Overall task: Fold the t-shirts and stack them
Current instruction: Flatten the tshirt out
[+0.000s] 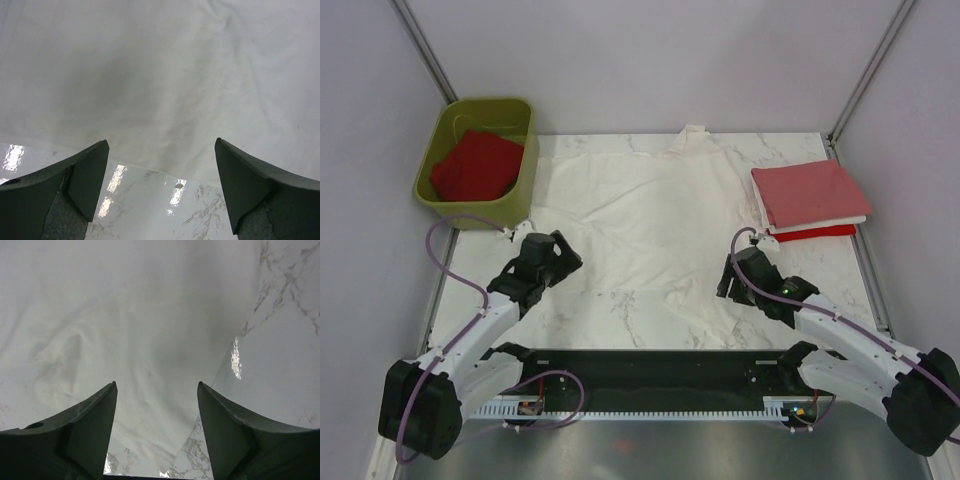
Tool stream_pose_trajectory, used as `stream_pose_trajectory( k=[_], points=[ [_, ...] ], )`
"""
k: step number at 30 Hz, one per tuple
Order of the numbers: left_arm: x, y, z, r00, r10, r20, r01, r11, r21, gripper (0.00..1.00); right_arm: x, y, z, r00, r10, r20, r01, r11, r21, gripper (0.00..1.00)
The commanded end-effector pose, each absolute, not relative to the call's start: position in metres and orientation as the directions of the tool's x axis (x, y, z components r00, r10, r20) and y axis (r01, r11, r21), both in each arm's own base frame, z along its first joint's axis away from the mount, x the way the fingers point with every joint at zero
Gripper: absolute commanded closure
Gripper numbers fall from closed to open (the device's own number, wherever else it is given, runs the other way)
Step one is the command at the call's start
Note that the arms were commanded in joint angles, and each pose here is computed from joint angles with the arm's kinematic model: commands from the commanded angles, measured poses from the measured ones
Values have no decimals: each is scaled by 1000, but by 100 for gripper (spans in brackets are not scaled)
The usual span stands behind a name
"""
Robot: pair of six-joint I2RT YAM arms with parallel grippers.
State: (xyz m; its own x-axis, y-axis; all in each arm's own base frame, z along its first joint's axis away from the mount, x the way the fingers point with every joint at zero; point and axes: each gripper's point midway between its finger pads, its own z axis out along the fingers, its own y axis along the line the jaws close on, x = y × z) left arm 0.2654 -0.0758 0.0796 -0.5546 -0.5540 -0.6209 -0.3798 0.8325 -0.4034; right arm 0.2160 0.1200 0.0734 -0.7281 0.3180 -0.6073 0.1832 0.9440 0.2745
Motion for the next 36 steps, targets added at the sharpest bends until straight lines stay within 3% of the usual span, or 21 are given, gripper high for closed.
stream_pose_trajectory(
  k=[1, 7, 17, 22, 36],
  points=[
    [274, -77, 96, -516, -565, -643, -358, 825, -437, 6, 193, 137, 52, -805, 240, -543, 111, 959, 260, 29],
    [273, -77, 94, -518, -571, -637, -366, 821, -439, 6, 162, 158, 39, -837, 111, -535, -8, 976, 216, 32],
    [273, -79, 95, -525, -574, -629, -364, 819, -443, 6, 130, 144, 48, -808, 35, -588, 22, 999, 30, 33],
    [273, -78, 94, -524, -574, -628, -368, 819, -441, 6, 118, 154, 38, -829, 20, -559, -19, 998, 63, 34],
    [270, -68, 91, -495, -594, -635, -420, 803, -424, 7, 108, 152, 20, -864, -59, -500, -65, 998, -4, 53]
  ],
)
